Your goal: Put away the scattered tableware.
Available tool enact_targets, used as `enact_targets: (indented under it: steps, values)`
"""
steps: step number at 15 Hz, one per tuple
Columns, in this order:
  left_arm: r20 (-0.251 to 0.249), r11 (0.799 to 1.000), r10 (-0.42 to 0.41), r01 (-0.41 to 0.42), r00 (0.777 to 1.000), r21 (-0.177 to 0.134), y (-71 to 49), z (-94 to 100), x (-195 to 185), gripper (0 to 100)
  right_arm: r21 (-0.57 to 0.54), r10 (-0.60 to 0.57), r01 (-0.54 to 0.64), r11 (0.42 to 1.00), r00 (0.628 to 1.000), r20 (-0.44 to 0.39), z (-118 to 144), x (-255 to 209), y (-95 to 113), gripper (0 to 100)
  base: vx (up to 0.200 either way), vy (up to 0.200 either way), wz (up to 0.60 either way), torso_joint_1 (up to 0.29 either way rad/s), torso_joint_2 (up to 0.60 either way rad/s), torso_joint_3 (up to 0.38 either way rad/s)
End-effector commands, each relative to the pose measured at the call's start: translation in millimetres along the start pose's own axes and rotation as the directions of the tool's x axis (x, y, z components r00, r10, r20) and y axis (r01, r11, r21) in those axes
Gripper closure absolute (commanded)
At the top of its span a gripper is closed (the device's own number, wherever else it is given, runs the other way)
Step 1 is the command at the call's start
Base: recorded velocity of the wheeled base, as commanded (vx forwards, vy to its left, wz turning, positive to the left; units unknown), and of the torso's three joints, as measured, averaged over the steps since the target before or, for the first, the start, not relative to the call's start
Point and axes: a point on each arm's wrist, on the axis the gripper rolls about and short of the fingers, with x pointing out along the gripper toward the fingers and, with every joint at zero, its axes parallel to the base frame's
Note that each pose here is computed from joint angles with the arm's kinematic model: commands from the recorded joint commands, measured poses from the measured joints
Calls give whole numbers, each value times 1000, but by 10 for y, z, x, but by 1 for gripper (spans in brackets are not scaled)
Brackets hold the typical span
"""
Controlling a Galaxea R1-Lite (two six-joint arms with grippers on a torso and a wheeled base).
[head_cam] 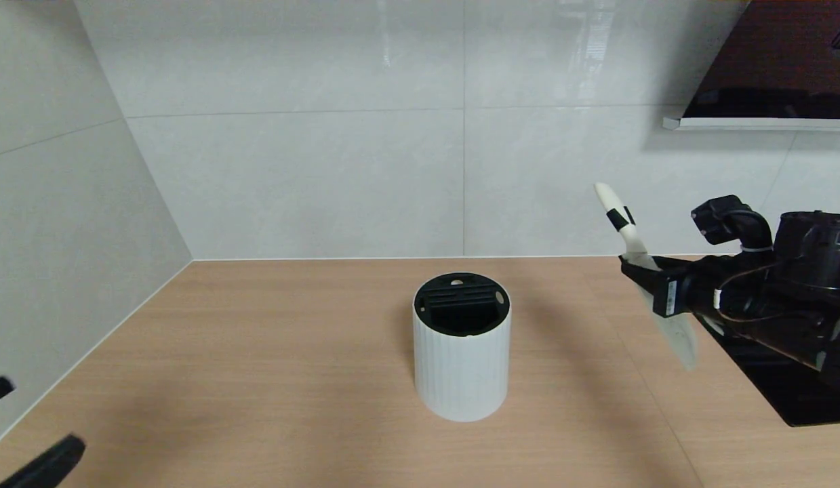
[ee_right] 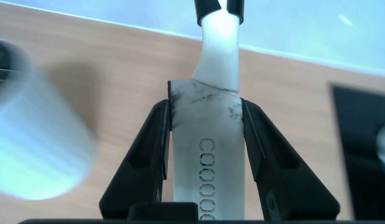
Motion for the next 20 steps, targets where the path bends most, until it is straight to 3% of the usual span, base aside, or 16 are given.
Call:
enact_targets:
  steps: [1, 2, 3, 4, 6, 7, 8, 9, 11, 12, 14, 17, 19, 20]
  values:
    - [-79, 940, -270, 246, 959, -235, 27, 113, 1042, 0, -4, 61, -61, 998, 998, 26, 68, -46, 180, 100, 0, 0, 0, 0, 0, 0]
    - [-73, 917, -328, 299, 942, -263, -42, 83, 1227, 0, -8, 98, -98, 995, 995, 17, 38, -89, 286, 100, 0, 0, 0, 0, 0, 0]
    - [-84, 911, -347, 315, 934, -267, -70, 41, 1331, 0, -10, 117, -117, 993, 993, 15, 31, -114, 348, 100, 0, 0, 0, 0, 0, 0]
    - [-82, 892, -391, 356, 916, -279, -145, 14, 1484, 0, -17, 147, -147, 989, 989, 10, 18, -140, 454, 100, 0, 0, 0, 0, 0, 0]
    - [-58, 828, -477, 426, 877, -364, -339, 77, 1661, 0, -22, 155, -155, 988, 988, 6, 4, -170, 533, 100, 0, 0, 0, 0, 0, 0]
    - [-53, 807, -503, 447, 863, -386, -390, 108, 1712, 0, -23, 158, -157, 987, 987, 9, 11, -183, 539, 100, 0, 0, 0, 0, 0, 0]
    - [-56, 767, -566, 501, 822, -401, -451, 133, 1846, 0, -23, 159, -159, 987, 987, 12, 18, -194, 541, 100, 0, 0, 0, 0, 0, 0]
    - [-74, 749, -596, 521, 799, -409, -473, 101, 1975, 0, -23, 165, -164, 986, 986, 15, 26, -200, 564, 100, 0, 0, 0, 0, 0, 0]
    - [-105, 744, -605, 514, 789, -426, -516, 23, 2179, 0, -23, 179, -179, 984, 983, 26, 49, -253, 596, 100, 0, 0, 0, 0, 0, 0]
    - [-129, 731, -629, 527, 766, -434, -614, -50, 2238, 0, -20, 199, -198, 980, 980, 21, 27, -308, 639, 100, 0, 0, 0, 0, 0, 0]
    - [-144, 720, -647, 537, 749, -440, -711, -112, 2406, 0, -24, 228, -228, 973, 973, 23, 31, -333, 715, 100, 0, 0, 0, 0, 0, 0]
    - [-105, 704, -663, 569, 742, -425, -829, -214, 2752, 0, -15, 259, -259, 966, 966, 21, 24, -361, 813, 100, 0, 0, 0, 0, 0, 0]
    - [-95, 689, -680, 590, 727, -420, -1018, -287, 3017, 0, -17, 243, -242, 970, 970, 22, 28, -377, 853, 100, 0, 0, 0, 0, 0, 0]
    - [-95, 689, -680, 590, 727, -420, -1018, -287, 3017, 0, -17, 243, -242, 970, 970, 22, 28, -377, 853, 100, 0, 0, 0, 0, 0, 0]
